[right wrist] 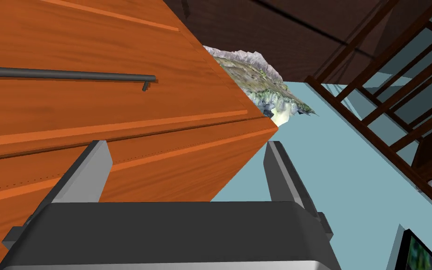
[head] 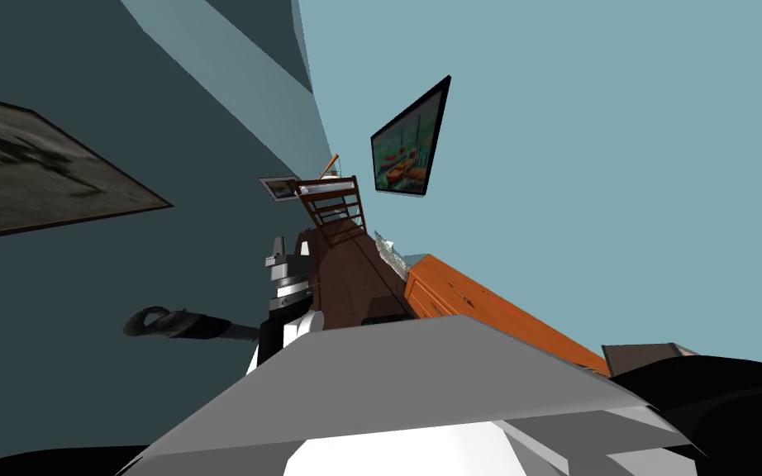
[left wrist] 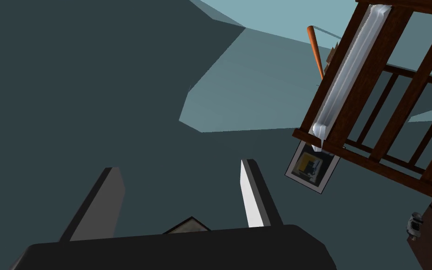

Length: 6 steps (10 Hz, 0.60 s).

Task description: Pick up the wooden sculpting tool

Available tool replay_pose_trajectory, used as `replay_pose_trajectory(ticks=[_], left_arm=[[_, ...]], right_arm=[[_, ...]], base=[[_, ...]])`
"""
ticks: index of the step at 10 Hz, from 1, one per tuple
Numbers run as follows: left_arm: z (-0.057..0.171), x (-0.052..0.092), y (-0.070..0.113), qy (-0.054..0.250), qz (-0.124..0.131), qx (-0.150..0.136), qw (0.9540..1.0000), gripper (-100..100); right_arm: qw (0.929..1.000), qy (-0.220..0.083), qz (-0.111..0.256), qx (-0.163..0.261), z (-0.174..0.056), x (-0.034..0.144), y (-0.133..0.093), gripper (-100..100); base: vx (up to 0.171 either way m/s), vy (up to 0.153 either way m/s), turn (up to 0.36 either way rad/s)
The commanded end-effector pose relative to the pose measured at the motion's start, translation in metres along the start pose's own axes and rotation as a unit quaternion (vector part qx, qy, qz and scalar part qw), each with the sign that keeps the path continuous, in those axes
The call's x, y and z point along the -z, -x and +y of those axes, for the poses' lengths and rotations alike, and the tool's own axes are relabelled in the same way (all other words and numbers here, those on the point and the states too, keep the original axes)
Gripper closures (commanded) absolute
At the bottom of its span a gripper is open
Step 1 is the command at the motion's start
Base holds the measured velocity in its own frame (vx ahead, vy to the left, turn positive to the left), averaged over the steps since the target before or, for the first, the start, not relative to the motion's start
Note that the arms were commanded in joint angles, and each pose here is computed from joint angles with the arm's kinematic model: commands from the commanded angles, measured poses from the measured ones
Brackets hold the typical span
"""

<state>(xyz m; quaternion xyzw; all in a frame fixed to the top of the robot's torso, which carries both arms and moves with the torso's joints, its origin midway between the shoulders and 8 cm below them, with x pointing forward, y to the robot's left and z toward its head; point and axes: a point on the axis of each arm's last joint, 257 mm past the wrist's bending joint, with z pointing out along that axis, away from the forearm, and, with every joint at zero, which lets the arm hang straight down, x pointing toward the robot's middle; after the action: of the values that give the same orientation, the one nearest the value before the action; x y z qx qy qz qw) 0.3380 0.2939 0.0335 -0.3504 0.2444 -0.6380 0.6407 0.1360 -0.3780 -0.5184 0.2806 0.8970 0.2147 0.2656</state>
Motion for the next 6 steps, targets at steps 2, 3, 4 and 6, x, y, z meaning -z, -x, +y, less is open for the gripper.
replay_pose_trajectory(ticks=[2,3,4,6], left_arm=[[0.000,0.000,0.000,0.000,0.000,0.000,1.0000,0],[0.000,0.000,0.000,0.000,0.000,0.000,1.0000,0],[0.000,0.000,0.000,0.000,0.000,0.000,1.0000,0],[0.000,0.000,0.000,0.000,0.000,0.000,1.0000,0]], right_arm=[[0.9981,-0.046,0.029,0.028,-0.039,0.015,-0.011,-100],[0.9978,-0.047,0.031,0.034,-0.040,0.015,-0.012,-100],[0.9949,-0.075,0.048,0.047,-0.065,0.025,-0.020,-100],[0.9903,-0.103,0.066,0.066,-0.090,0.036,-0.027,-100]], base=[[0.059,-0.002,0.157],[0.057,-0.008,0.120],[0.069,-0.016,0.192],[0.074,-0.025,0.152]])
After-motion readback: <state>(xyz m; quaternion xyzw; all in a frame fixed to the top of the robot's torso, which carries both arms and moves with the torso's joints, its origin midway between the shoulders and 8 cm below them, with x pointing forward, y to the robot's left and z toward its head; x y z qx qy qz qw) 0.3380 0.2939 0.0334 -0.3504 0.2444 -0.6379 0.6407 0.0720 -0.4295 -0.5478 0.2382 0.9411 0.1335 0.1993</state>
